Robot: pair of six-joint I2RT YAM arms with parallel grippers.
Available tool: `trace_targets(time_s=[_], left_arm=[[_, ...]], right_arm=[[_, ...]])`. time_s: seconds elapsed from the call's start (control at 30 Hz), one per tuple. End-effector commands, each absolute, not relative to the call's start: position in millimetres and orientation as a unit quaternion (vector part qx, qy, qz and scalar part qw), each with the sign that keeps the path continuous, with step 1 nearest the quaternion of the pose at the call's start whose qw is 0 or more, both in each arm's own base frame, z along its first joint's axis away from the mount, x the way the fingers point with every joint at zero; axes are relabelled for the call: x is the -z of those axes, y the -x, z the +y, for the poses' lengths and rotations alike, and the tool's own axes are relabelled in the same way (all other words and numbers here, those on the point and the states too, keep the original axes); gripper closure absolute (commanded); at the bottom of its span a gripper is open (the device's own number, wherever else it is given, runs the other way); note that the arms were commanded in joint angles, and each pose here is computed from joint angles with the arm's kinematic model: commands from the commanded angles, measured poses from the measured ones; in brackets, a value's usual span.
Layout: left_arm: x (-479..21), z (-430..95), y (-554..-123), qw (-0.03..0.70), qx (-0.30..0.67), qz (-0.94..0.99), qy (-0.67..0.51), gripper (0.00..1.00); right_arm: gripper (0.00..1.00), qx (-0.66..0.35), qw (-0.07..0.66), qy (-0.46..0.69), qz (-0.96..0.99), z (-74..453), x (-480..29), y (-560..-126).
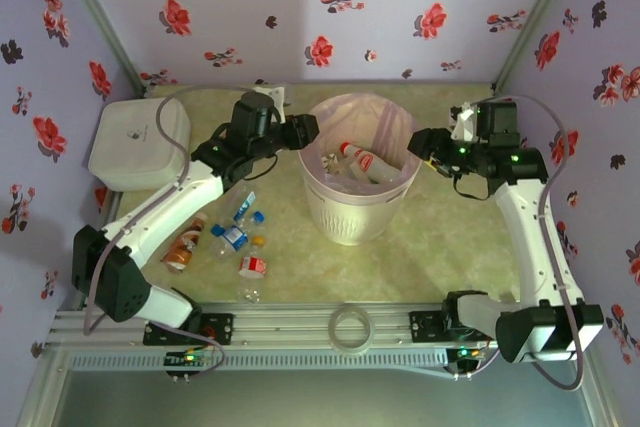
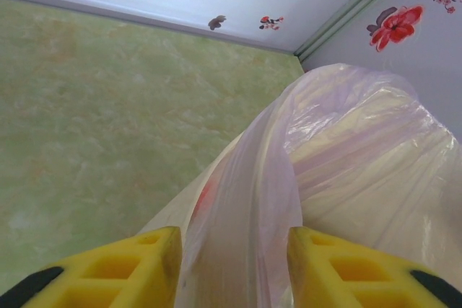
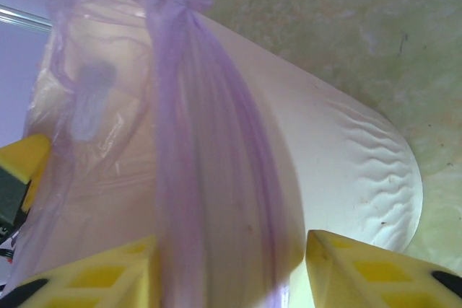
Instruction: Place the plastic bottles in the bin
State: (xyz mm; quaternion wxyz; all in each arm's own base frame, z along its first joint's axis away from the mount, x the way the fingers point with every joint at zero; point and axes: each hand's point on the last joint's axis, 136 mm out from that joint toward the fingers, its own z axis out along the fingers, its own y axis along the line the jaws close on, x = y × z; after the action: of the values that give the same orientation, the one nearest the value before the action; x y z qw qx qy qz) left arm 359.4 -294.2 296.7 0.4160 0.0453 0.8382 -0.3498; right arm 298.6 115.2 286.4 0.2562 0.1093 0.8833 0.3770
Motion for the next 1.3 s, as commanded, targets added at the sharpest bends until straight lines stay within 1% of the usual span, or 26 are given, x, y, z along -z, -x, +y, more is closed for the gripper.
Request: trace_targets(time_s=[0.0, 0.07, 0.1, 0.13, 0.2, 0.27, 0.5, 0.73, 0.8, 0.9, 1.07, 1.2, 1.27], left_arm=[[-277, -293, -356, 0.401, 0.314, 0.858, -0.07, 0.52], [-279, -292, -355, 0.405, 0.311, 0.856, -0.078, 0.42], [-281, -292, -354, 0.408, 0.309, 0.855, -0.086, 0.34], [-283, -292, -354, 0.411, 0.306, 0.854, -0.093, 0.23], [-288, -291, -352, 0.415, 0.3, 0.852, -0.105, 0.09], [-296, -289, -350, 0.423, 0.297, 0.848, -0.115, 0.0], [-337, -266, -343, 0.461, 0.286, 0.83, -0.129, 0.0], [-383, -208, -339, 0.51, 0.269, 0.81, -0.106, 0.0], [-389, -194, -340, 0.521, 0.257, 0.808, -0.104, 0.0], [-375, -163, -355, 0.513, 0.212, 0.827, -0.088, 0.0], [-310, -114, -388, 0.442, 0.135, 0.885, -0.057, 0.0], [-258, -85, -411, 0.382, 0.046, 0.92, -0.073, 0.0], [-237, -74, -425, 0.36, 0.017, 0.929, -0.087, 0.0]], right_arm=[[0.5, -0.378, 0.26, -0.111, 0.882, 114, -281, -304], [0.51, -0.379, 0.257, -0.119, 0.881, 113, -276, -306], [0.52, -0.378, 0.258, -0.124, 0.88, 113, -274, -307], [0.55, -0.38, 0.258, -0.128, 0.879, 113, -273, -308], [0.56, -0.383, 0.257, -0.132, 0.877, 113, -270, -309], [0.57, -0.383, 0.258, -0.134, 0.877, 113, -269, -309], [0.61, -0.389, 0.269, -0.139, 0.87, 113, -275, -315], [0.62, -0.387, 0.269, -0.143, 0.87, 112, -273, -316], [0.63, -0.389, 0.271, -0.144, 0.869, 112, -275, -316], [0.63, -0.393, 0.274, -0.142, 0.866, 113, -278, -317], [0.63, -0.396, 0.275, -0.141, 0.865, 114, -280, -315], [0.63, -0.399, 0.272, -0.139, 0.864, 115, -281, -313], [0.63, -0.401, 0.273, -0.138, 0.864, 115, -281, -312]])
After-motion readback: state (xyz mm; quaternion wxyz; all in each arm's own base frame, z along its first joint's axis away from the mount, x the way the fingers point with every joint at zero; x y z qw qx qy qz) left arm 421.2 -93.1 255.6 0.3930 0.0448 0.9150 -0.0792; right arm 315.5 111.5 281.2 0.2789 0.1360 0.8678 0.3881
